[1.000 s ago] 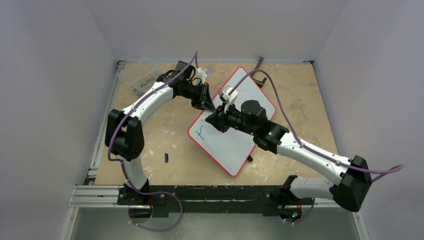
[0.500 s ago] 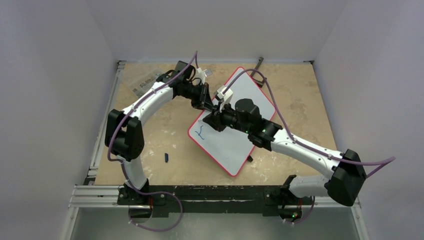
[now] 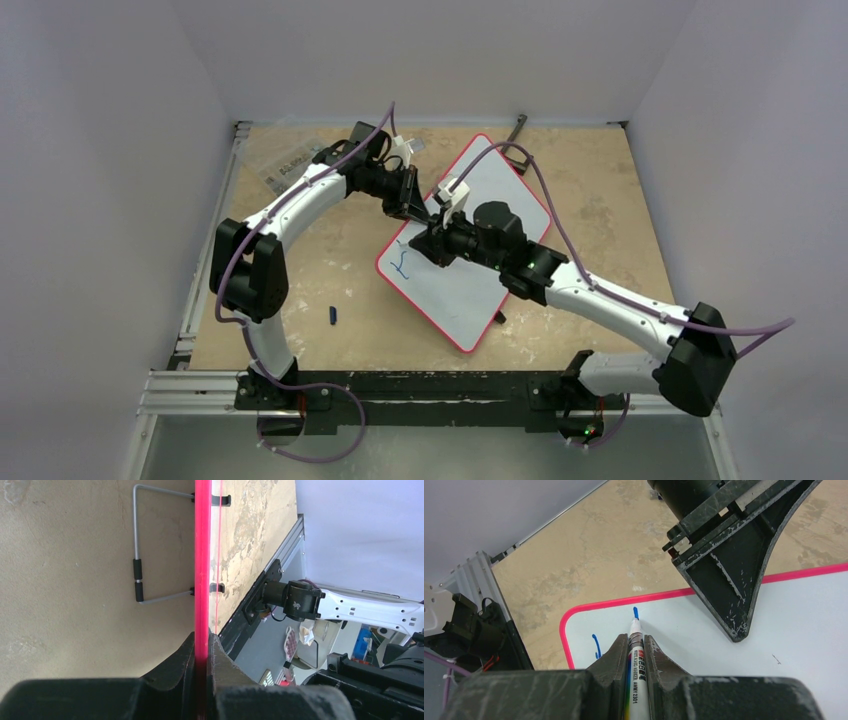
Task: Write a sentence on the whiteboard
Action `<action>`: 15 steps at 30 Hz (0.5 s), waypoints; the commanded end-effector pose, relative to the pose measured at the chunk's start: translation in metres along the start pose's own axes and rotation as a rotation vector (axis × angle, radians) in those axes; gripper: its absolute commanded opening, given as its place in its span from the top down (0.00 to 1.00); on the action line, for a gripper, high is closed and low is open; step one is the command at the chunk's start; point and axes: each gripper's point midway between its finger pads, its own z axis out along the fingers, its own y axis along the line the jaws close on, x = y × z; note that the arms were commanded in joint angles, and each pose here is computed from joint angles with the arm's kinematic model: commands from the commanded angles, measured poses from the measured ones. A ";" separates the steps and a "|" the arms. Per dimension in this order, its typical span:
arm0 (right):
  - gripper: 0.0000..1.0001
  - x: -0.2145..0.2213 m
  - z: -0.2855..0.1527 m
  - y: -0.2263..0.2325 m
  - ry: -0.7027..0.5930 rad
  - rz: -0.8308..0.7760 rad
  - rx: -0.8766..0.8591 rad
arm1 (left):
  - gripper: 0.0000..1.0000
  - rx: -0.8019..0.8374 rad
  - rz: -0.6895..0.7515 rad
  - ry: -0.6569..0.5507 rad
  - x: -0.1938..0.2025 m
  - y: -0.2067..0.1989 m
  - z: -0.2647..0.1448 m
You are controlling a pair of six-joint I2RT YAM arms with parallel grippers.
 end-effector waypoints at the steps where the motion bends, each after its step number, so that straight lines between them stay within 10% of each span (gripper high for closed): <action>1: 1.00 0.005 -0.010 -0.002 0.000 0.011 0.009 | 1.00 -0.056 0.054 -0.069 -0.011 -0.010 -0.018; 15: 1.00 0.018 -0.042 0.002 0.064 0.021 0.012 | 1.00 -0.059 0.053 -0.069 -0.010 -0.010 -0.019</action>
